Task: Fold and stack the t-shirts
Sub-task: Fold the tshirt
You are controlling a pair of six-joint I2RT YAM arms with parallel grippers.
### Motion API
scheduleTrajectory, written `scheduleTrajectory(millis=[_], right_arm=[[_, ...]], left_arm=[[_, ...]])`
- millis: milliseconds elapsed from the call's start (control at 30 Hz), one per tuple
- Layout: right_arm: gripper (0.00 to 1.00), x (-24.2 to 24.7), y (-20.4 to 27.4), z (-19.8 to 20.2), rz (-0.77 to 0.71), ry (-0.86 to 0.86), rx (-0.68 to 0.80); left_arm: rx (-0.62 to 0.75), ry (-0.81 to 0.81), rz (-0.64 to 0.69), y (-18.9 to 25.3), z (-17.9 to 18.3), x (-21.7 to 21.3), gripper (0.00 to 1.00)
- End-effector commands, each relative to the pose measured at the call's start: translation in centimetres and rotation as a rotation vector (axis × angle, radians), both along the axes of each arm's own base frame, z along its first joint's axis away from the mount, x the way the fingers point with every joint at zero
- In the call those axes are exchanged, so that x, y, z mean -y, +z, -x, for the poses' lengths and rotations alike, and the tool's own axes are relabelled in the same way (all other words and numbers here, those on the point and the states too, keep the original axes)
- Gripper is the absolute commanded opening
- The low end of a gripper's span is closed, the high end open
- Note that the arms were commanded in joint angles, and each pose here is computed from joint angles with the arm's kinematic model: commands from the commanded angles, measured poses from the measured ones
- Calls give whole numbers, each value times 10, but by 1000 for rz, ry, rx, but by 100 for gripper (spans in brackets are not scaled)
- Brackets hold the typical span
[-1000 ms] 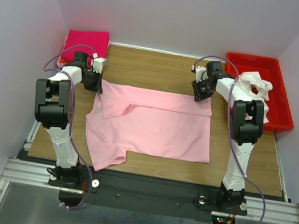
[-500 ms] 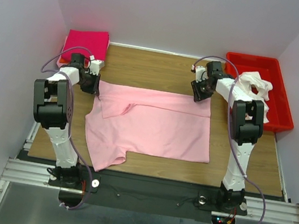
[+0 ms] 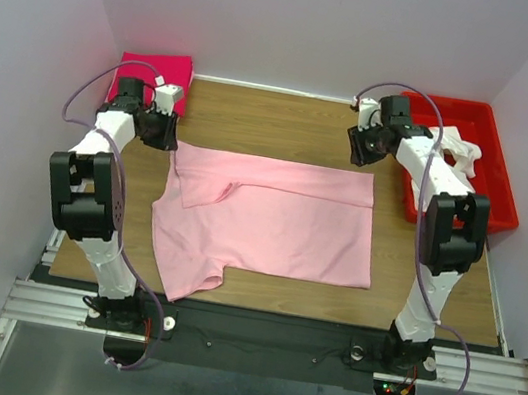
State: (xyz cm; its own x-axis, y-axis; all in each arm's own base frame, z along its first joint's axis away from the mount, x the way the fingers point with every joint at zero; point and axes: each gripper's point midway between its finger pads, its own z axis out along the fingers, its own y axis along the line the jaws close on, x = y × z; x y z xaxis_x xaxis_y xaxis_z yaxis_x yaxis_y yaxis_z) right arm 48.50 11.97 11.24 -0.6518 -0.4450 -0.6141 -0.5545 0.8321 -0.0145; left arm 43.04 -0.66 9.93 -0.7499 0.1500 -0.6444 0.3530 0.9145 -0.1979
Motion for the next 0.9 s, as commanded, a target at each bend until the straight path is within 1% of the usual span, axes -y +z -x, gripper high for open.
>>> scheduleTrajectory(millis=[0, 133, 200, 267, 367, 400, 500, 533, 600, 633, 667, 700, 733, 767, 800, 833, 867], right_arm=[[39, 13, -7, 10, 21, -39, -17], [38, 20, -32, 20, 51, -57, -75], [38, 23, -47, 21, 72, -55, -103], [37, 28, -64, 20, 81, -68, -135], [37, 33, -73, 12, 86, -92, -142], [37, 35, -82, 10, 94, -98, -155], [37, 40, -89, -1, 102, -115, -151], [37, 41, -100, -2, 108, -115, -168], [36, 45, -102, -14, 114, -131, -153], [36, 47, -113, -17, 118, -136, -166], [37, 48, -114, -22, 123, -139, -162], [36, 48, -107, -35, 116, -146, -130], [36, 48, -108, -40, 116, -153, -126], [36, 47, -104, -52, 113, -157, -102], [36, 47, -103, -58, 110, -156, -91], [37, 45, -100, -63, 103, -161, -79], [37, 43, -93, -68, 90, -156, -61]], left_arm=[[51, -20, 44, 17, -14, 13, 31], [20, -18, 62, 0, -15, 19, 31], [-3, -23, 51, -13, -13, 22, 31], [-29, -34, 42, -26, -11, 24, 31], [-54, -42, 27, -42, -9, 28, 31], [-62, -37, 24, -47, -9, 27, 31], [-94, -13, 9, -66, -16, 23, 30], [-83, -10, 6, -65, -24, 21, 29], [-85, 4, 6, -72, -38, 20, 29], [-86, 6, 5, -74, -44, 19, 29], [-88, 12, 4, -75, -49, 18, 29], [-110, 14, 0, -86, -52, 17, 28], [-74, 13, -3, -76, -67, 16, 28], [-89, 16, -5, -83, -71, 15, 28], [-81, 14, -7, -80, -77, 14, 28], [-41, 9, -8, -67, -91, 14, 28], [-31, -6, 12, -61, -94, 18, 29]])
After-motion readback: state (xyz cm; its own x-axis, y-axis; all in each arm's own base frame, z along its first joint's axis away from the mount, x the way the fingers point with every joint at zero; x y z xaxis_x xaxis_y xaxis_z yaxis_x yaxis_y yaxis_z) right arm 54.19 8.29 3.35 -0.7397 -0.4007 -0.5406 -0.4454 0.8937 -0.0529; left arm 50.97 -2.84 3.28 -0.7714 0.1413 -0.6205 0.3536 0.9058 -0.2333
